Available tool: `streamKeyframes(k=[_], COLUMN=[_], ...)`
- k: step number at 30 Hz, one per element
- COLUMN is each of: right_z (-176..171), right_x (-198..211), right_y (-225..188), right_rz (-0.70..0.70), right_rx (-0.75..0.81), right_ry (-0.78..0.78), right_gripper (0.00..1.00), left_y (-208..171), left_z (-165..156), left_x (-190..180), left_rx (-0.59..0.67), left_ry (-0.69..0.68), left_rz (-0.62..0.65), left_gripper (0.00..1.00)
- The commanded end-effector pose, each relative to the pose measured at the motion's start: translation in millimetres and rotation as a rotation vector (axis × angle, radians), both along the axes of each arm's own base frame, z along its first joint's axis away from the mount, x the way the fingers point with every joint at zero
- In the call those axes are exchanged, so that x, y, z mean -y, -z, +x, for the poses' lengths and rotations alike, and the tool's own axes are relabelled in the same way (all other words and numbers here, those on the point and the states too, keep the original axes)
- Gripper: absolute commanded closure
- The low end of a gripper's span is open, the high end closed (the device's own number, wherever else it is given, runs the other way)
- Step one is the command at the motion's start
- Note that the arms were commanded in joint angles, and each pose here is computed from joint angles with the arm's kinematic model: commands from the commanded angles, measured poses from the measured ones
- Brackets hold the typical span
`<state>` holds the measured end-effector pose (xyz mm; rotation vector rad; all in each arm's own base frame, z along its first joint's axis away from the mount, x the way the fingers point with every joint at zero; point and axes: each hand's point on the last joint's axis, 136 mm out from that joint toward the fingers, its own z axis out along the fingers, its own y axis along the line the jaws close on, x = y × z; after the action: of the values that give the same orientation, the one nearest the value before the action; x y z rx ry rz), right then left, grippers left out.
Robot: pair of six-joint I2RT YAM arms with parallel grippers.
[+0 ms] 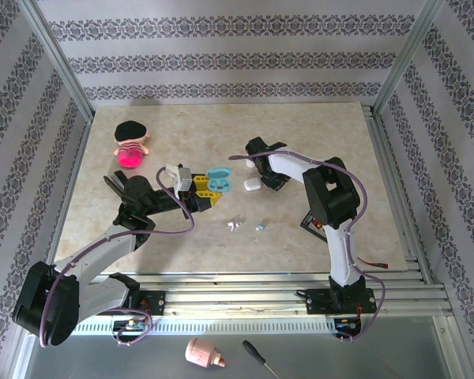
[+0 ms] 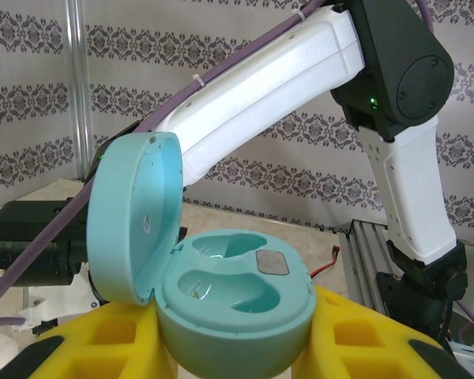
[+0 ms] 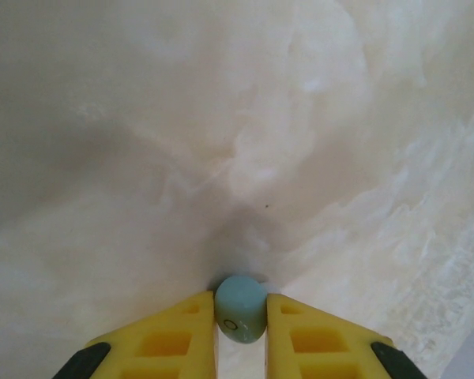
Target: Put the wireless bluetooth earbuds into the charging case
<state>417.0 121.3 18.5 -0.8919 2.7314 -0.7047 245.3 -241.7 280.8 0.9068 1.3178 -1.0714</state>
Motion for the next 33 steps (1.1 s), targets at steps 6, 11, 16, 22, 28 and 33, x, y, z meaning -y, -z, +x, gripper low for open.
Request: streamKeyframes(k=[6, 11, 16, 22, 28, 33], right_z=[-28.7, -57.6, -86.9, -103.8, -111.5, -124.7], right_x=[-24.1, -36.7, -47.3, -54.5, -54.5, -66.8], right_y=[-49.3, -74.8, -88.5, -90.9, -102.1, -125.3], right_rz=[0.365, 0.65, 0.975, 1.186, 1.296, 1.428], right_rx=[0.058, 0.046, -0.058, -0.161, -0.205, -0.285], right_ry=[0.102, 0.198, 0.35, 0.456, 0.485, 0.468], right_gripper=[0.82, 0.82, 0.82, 0.83, 0.82, 0.82], left_y=[-5.1, -3.5, -3.3, -1.5, 2.0, 3.7], left_z=[4.8, 6.1, 6.7, 8.3, 11.0, 13.8], left_x=[-3.8, -4.2, -4.2, -2.6, -2.4, -1.5], left_rx=[0.053, 0.058, 0.061, 0.055, 0.054, 0.052], left_ry=[-0.025, -0.033, -0.034, -0.024, -0.029, -0.031], left_rz=[-0.003, -0.001, -0.003, -0.006, -0.001, 0.0], left_gripper=[0.78, 0.78, 0.78, 0.78, 0.78, 0.78])
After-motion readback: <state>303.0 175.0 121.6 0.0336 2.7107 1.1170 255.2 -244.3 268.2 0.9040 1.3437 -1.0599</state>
